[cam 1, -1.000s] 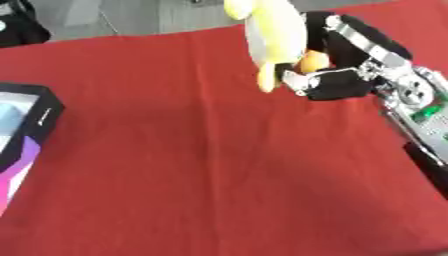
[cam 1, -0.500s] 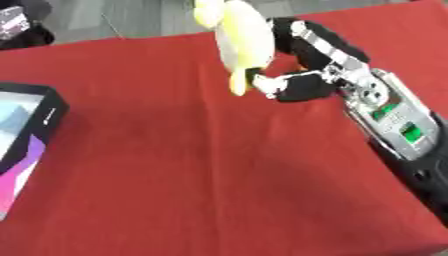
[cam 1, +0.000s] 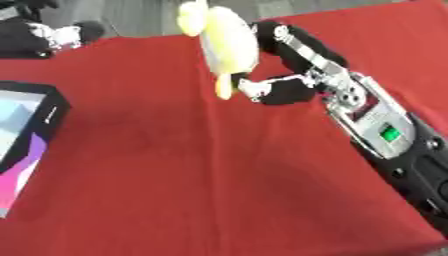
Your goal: Pick up the objects with one hand, pass them to the other hand, and then place them into the box on the other side of the table.
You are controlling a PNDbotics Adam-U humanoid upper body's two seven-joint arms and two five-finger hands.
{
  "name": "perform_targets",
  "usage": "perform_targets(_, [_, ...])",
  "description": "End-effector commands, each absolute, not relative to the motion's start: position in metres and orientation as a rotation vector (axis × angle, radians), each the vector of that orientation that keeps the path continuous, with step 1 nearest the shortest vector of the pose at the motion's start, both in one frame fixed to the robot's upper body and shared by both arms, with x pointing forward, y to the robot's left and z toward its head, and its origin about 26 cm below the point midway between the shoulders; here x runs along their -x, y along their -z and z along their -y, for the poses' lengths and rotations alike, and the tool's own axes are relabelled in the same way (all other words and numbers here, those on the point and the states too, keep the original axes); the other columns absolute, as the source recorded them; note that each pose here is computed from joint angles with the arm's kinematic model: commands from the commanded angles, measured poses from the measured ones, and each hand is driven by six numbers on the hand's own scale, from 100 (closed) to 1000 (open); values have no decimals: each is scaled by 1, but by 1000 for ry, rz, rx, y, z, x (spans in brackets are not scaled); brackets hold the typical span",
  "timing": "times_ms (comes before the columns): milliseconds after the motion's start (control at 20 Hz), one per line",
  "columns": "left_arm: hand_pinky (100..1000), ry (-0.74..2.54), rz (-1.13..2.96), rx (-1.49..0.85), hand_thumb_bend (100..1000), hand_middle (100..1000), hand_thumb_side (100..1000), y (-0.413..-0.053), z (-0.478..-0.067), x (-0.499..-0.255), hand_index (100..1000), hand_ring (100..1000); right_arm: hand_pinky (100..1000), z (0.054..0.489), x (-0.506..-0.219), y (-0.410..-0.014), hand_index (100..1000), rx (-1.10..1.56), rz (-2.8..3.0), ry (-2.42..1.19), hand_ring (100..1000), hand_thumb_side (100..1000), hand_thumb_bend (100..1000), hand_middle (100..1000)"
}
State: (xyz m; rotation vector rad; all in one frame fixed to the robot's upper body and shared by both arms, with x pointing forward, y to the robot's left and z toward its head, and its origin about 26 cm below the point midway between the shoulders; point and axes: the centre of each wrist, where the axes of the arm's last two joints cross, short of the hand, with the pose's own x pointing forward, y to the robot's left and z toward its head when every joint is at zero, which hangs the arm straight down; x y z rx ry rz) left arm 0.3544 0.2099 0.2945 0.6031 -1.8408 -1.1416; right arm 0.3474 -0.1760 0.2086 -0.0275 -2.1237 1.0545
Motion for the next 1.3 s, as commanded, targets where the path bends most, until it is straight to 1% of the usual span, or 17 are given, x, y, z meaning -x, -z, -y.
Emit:
perform_targets(50, [793,1192,1796,-639,720,711,542,-301,-206,-357,778,723,771,175,-349,-214,663,46,2151,-1071,647,100,100,578])
perform_targets(200, [799,1226,1742,-647,747,703,551,-302,-200,-359,779,732,772,173,-349,-214,662,51,2160,-1078,647,100,100,578])
perform_targets(900, [803,1306,1617,-689,745,725,566,-295,-173,-377,791,750,776,160,-347,-215,660,58,2220,-1129,650,100,100,577])
perform_targets(950, [802,1308,1610,-690,747,723,577,-293,-172,-379,793,750,777,159,-347,-215,660,57,2224,-1133,650,100,100,577])
perform_targets(1100, [801,1306,1580,-662,751,720,590,-289,-168,-384,793,748,777,157,-346,-215,660,54,2231,-1146,650,100,100,577])
perform_targets(1300, [799,1309,1577,-611,763,715,603,-288,-162,-386,791,745,775,153,-346,-214,659,47,2231,-1163,650,100,100,576])
